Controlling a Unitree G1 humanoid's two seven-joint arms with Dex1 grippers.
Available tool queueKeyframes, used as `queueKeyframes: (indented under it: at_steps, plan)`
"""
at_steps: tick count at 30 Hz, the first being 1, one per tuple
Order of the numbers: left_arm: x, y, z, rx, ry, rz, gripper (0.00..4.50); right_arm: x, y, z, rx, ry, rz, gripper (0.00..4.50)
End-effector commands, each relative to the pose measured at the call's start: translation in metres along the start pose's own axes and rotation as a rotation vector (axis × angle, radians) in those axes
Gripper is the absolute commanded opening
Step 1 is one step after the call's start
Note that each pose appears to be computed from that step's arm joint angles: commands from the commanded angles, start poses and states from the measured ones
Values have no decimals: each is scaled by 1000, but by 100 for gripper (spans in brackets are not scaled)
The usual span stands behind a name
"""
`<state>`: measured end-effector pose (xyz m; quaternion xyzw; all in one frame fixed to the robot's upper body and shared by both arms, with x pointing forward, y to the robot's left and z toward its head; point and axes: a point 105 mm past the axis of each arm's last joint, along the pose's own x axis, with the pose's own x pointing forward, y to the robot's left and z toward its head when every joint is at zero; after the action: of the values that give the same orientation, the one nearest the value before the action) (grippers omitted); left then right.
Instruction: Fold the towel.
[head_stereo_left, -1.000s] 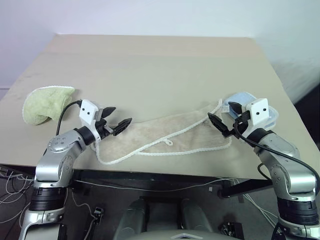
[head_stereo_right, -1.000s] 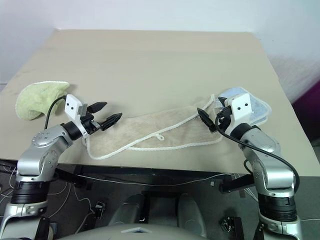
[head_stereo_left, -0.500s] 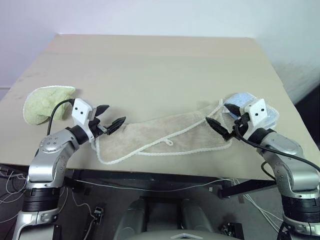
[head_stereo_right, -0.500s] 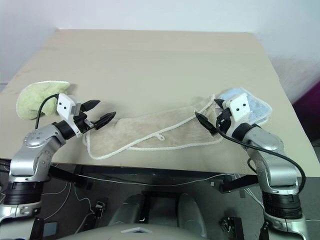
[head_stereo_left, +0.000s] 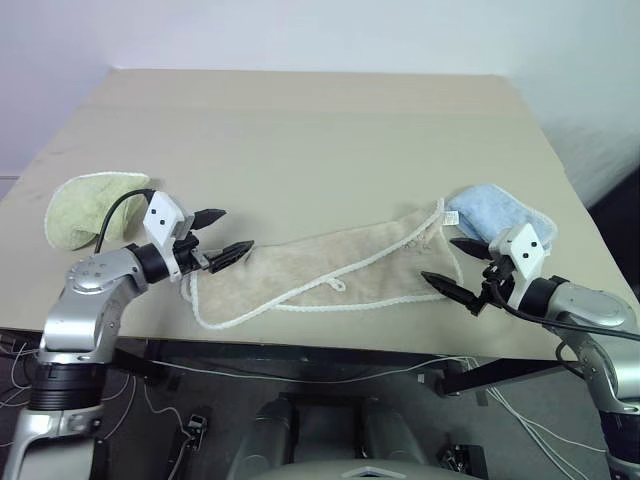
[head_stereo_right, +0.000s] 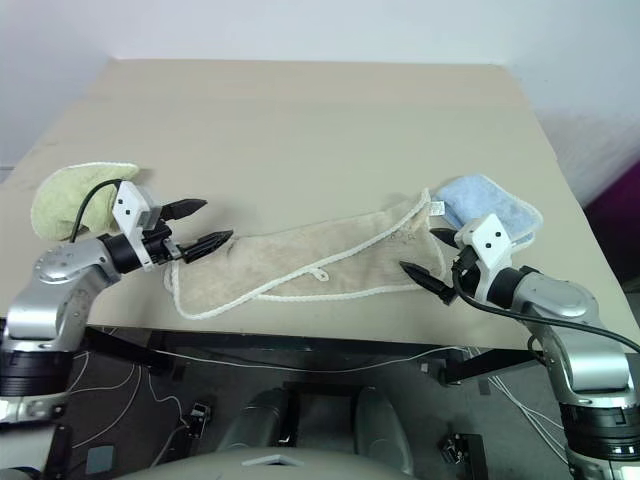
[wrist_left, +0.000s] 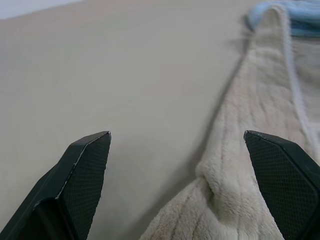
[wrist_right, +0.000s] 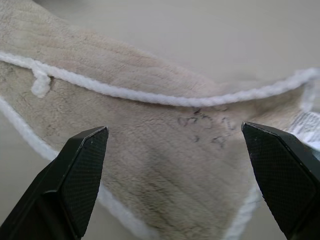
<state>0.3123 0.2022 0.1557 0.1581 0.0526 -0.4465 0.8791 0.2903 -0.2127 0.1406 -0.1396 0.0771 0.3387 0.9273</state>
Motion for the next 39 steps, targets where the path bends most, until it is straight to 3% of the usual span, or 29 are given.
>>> queueKeyframes:
  at_steps: [1, 6, 17, 23, 26, 31, 39]
  plan:
    - [-12, -14, 1, 97, 95, -241, 450, 0, -7, 15, -49, -49, -18, 449]
    - [-24, -24, -11, 198, 271, -475, 450, 10, -2, 18, -48, -69, -10, 449]
    - [-26, -41, -15, 421, 369, -733, 450, 17, 8, 15, -25, -85, -21, 449]
    - [-24, -35, -33, 513, 456, -786, 450, 21, 12, 15, -12, -102, -40, 449]
    - [-20, -33, -47, 539, 492, -800, 391, 20, 13, 15, -7, -110, -50, 450]
    - [-15, -31, -51, 535, 474, -793, 242, 18, 14, 15, -1, -116, -65, 450]
    - [-15, -17, -41, 538, 453, -711, 242, 20, 21, 17, 6, -133, -70, 450]
